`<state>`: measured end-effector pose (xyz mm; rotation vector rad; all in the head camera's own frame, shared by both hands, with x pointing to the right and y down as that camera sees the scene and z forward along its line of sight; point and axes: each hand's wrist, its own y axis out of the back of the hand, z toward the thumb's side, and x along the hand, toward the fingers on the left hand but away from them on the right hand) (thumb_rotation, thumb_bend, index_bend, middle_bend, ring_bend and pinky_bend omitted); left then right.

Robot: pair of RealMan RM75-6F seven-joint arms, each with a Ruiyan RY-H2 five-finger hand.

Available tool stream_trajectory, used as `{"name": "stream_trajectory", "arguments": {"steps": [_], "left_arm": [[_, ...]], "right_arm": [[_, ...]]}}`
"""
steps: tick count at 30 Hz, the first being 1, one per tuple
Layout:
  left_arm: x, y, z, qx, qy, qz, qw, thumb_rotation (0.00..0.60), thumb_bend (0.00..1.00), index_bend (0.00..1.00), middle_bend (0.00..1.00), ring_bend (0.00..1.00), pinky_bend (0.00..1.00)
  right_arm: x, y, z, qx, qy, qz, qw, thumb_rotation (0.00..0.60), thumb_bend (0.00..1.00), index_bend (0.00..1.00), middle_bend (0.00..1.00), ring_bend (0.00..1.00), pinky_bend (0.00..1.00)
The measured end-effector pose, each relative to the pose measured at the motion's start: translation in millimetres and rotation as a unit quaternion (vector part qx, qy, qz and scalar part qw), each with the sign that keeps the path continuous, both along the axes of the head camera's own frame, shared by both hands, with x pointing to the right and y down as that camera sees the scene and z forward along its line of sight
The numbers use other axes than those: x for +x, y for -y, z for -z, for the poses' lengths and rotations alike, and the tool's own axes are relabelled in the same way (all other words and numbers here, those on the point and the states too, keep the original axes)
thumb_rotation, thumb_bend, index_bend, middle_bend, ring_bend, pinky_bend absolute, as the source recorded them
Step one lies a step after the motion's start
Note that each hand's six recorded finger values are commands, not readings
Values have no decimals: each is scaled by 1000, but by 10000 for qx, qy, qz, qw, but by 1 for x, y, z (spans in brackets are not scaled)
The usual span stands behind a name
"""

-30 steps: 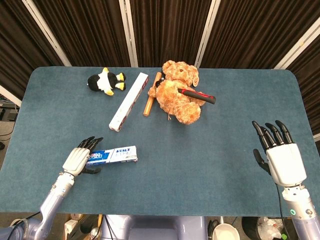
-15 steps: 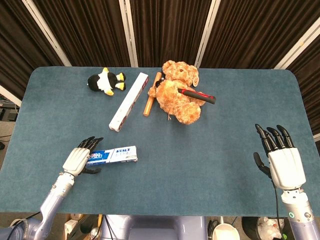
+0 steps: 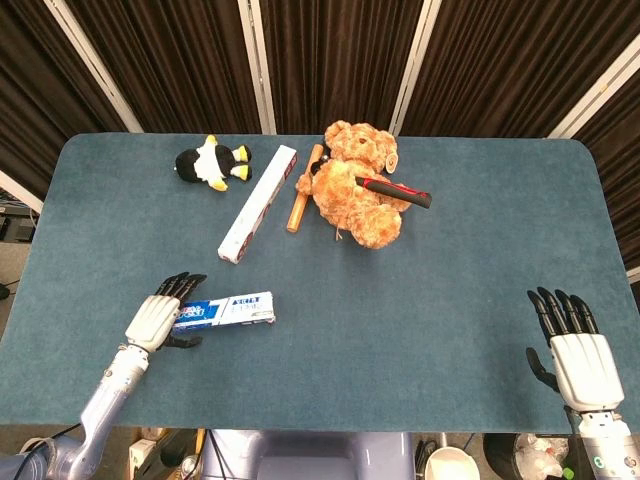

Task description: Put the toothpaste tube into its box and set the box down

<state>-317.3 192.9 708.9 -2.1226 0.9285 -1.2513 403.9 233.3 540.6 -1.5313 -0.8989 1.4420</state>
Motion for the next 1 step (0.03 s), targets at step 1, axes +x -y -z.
{"name": "stream_trajectory", "arguments": {"steps": [1], "left_arm": [[0,0,0,0,0,0,10000,600,121,0,8,0,11]], "right_arm": [[2,-2,-1,7,-10,0,10000,600,392,0,35,0,88]]}}
